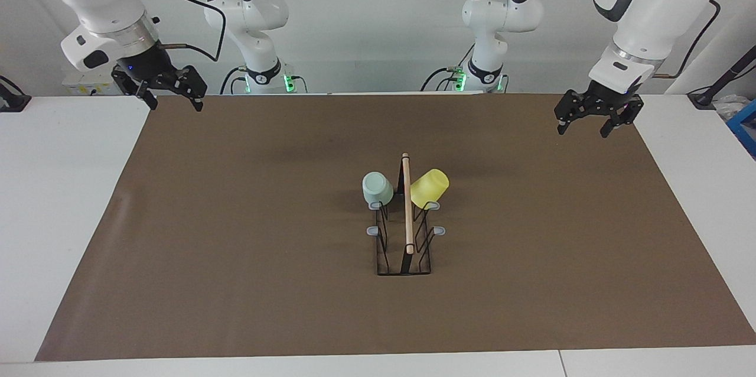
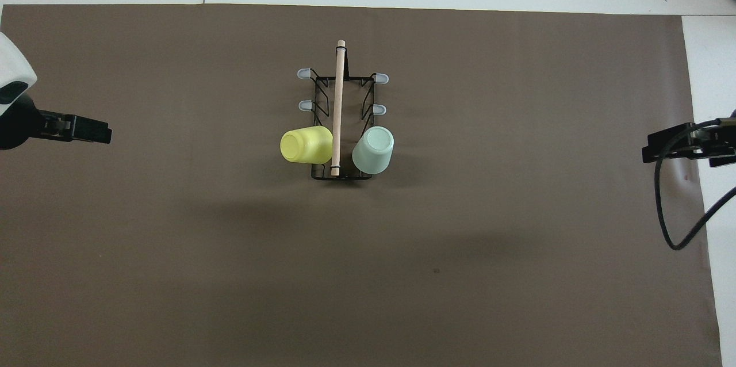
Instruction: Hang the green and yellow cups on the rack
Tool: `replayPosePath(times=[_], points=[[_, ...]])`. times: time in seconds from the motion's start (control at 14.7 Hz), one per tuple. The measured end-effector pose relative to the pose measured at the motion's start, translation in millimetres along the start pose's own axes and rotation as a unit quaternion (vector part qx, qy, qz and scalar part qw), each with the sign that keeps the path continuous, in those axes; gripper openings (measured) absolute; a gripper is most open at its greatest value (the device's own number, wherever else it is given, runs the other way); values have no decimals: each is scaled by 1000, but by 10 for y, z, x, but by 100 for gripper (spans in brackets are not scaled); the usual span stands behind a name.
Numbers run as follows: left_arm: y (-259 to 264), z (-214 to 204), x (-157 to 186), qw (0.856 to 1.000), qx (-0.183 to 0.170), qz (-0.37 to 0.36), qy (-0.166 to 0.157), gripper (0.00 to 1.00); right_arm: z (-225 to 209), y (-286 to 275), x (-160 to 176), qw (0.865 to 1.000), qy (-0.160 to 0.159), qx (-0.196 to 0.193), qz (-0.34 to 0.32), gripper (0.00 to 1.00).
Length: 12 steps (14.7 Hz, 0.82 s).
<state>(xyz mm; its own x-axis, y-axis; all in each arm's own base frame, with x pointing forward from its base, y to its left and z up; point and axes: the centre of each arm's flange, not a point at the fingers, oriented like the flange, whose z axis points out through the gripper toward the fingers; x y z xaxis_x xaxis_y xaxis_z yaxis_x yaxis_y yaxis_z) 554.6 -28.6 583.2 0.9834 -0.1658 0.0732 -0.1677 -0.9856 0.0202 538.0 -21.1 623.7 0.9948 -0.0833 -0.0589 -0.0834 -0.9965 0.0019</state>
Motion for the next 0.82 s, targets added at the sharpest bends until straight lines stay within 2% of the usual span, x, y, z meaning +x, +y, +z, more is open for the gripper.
replayPosePath(times=[0.2, 0.41, 0.61, 0.82], points=[[27, -24, -34, 1000, 0, 3, -15, 100, 1, 0, 0, 1000, 0, 0, 0, 100], [49, -219, -79, 1000, 1, 4, -26, 100, 1, 0, 0, 1000, 0, 0, 0, 100], [143, -307, -110, 999, 12, 13, -39, 100, 1, 4, 0, 1000, 0, -2, 0, 100], [202, -322, -135, 998, 17, 19, -52, 100, 18, 22, -23, 1000, -11, -9, 1, 100]])
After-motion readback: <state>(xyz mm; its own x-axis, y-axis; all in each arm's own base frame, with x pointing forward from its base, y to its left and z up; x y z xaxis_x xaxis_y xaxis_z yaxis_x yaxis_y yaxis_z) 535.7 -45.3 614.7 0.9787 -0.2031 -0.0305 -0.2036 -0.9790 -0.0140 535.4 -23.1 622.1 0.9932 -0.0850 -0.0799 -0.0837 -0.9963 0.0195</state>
